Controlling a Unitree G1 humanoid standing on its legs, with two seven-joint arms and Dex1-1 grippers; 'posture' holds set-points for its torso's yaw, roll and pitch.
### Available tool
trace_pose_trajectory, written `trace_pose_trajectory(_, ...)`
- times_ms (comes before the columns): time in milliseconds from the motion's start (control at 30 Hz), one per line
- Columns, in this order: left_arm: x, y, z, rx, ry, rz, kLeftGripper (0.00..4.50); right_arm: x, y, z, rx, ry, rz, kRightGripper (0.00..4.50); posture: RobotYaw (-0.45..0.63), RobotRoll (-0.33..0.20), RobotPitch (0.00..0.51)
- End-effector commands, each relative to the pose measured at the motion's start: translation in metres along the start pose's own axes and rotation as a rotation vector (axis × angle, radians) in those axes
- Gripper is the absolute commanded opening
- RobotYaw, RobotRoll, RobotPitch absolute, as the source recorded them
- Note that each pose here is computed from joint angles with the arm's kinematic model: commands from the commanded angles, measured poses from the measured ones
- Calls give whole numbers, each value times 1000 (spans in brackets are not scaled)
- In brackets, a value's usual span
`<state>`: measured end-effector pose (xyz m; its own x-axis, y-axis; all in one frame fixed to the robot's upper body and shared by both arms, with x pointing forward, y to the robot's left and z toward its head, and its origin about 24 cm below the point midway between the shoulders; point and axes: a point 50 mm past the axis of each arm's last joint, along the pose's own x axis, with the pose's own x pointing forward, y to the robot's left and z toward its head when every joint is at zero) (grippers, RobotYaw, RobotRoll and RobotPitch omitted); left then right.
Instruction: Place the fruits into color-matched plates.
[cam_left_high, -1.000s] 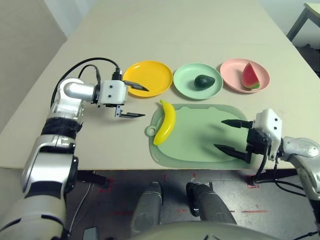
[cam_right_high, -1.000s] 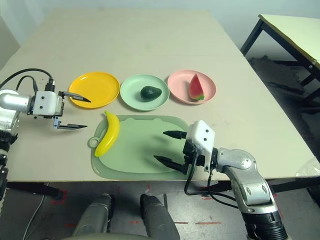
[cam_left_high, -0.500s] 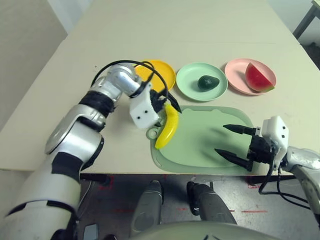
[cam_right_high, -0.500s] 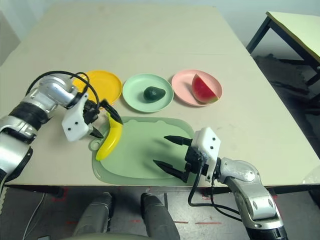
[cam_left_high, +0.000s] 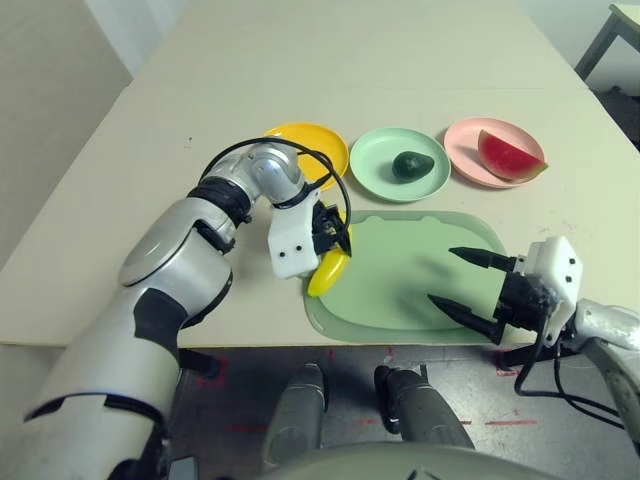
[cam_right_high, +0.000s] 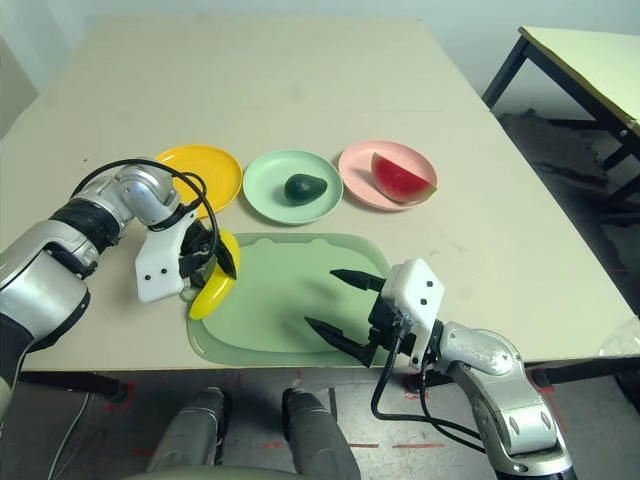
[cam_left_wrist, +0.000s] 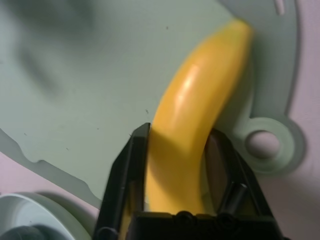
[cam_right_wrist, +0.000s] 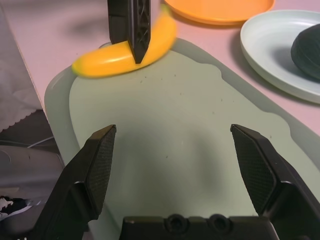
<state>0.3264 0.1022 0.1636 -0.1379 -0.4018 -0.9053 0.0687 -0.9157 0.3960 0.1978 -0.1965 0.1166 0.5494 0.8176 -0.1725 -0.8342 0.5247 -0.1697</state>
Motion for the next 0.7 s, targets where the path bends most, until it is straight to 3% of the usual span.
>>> trace_pose_trajectory(33,4,-9,-1,-32,-7,-39,1597,-1,1,3,-10,-7,1,4500,-140,0,157)
trace_pose_trajectory(200,-23,-2,-6,-82,55,49,1596,1,3,4,-18,-42,18,4500,-114,0,157)
trace_pose_trajectory(333,-55,-5,-13,-190,151,124,1596,5,9,6,-122,-49,68,4500,-103,0,156)
trace_pose_trajectory(533,-90,-27,-33,-437,459,203,1595,17,6,10,-128,-126,-12,4500,-90,0,160)
trace_pose_trajectory(700,-95,-49,-53,-576,705,294,1595,31,5,9,-139,-147,-171,4500,-88,0,162)
